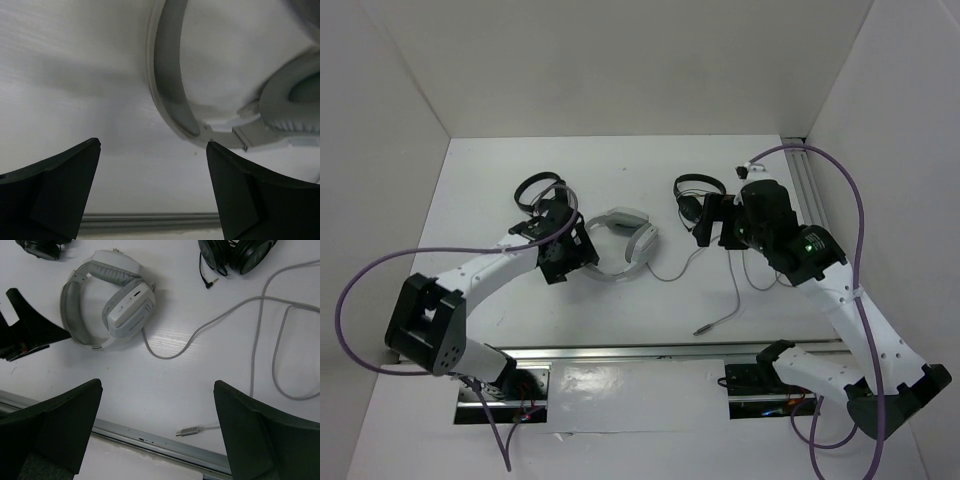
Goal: Wrap the headphones
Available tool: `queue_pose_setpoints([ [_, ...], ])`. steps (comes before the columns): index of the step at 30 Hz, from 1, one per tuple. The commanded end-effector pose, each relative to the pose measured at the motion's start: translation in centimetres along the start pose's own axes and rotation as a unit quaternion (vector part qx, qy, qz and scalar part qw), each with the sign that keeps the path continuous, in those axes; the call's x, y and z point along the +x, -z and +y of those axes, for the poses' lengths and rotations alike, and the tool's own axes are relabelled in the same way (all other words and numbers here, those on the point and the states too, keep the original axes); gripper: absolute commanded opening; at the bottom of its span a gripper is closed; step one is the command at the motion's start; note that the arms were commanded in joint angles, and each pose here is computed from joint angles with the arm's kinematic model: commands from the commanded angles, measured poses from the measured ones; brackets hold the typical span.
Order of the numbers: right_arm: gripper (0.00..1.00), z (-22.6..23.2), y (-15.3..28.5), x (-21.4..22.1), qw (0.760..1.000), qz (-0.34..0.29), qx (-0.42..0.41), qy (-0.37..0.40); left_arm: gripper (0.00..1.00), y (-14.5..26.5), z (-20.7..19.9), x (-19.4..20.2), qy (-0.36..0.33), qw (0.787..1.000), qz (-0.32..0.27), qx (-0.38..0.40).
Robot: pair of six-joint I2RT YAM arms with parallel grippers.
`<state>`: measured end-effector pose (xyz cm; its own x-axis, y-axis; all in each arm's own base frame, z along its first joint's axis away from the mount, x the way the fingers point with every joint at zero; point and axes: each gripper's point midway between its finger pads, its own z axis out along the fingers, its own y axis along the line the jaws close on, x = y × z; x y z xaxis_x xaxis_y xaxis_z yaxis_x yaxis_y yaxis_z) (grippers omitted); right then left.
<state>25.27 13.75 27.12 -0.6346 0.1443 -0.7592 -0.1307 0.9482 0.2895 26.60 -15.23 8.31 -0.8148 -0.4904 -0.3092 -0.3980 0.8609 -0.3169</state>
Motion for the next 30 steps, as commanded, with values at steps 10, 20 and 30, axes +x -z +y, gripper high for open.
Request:
queue_pose_setpoints([
  [10, 1.00, 1.9, -0.2, -1.3, 0.998, -0.037, -0.056, 0.020, 1.00, -5.3, 0.5, -5.1, 0.017, 0.995, -0.059, -0.080],
  [20, 1.00, 2.6, -0.3, -1.7, 0.996, -0.047, -0.074, 0.014, 0.29, -8.4, 1.7, -3.0, 0.013, 0.993, -0.032, -0.110],
  [30, 1.00, 5.7, 2.3, -2.1, 0.979, -0.073, -0.180, 0.055, 0.00, 2.3, 2.4, -5.9, 0.013, 0.989, -0.110, -0.094],
])
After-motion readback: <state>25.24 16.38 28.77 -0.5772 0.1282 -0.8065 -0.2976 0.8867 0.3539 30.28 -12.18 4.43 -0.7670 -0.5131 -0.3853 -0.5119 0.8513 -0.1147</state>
